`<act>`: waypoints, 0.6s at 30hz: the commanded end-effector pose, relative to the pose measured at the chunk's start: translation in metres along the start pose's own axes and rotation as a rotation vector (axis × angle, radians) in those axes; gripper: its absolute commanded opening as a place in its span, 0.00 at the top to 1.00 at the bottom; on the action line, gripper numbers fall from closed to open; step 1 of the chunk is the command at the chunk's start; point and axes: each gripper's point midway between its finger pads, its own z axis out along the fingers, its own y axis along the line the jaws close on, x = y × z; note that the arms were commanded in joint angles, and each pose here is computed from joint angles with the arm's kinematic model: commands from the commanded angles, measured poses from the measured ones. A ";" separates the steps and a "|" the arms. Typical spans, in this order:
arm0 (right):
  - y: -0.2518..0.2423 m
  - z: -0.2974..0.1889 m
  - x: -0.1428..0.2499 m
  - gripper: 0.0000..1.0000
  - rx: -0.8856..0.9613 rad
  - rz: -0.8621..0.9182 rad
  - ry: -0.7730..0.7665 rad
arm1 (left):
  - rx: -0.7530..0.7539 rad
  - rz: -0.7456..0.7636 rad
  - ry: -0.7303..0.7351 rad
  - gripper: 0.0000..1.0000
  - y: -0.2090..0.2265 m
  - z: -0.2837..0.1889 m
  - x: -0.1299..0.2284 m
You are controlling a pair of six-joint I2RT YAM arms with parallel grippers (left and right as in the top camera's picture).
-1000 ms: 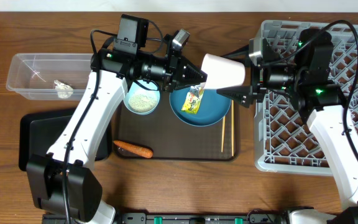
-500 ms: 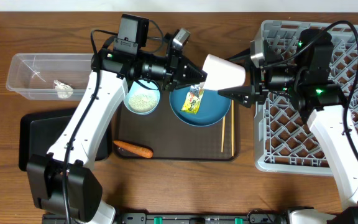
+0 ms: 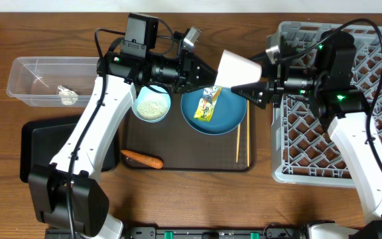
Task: Sort waste into correct bins and load items into the dishwasher rack
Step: 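Place the pink cup upside down in the dish rack with the right gripper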
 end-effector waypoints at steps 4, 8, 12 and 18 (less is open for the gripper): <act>-0.037 -0.030 -0.011 0.31 0.188 0.099 -0.033 | -0.380 0.001 -0.166 0.83 0.070 -0.030 -0.019; -0.058 -0.059 -0.013 0.35 0.293 0.201 -0.069 | -0.874 -0.096 -0.235 0.84 0.141 -0.085 -0.004; -0.084 -0.093 -0.012 0.41 0.433 0.312 -0.116 | -1.036 -0.133 -0.223 0.87 0.156 -0.109 0.011; -0.133 -0.165 0.005 0.40 0.829 0.460 -0.150 | -1.043 -0.126 -0.221 0.88 0.154 -0.110 0.013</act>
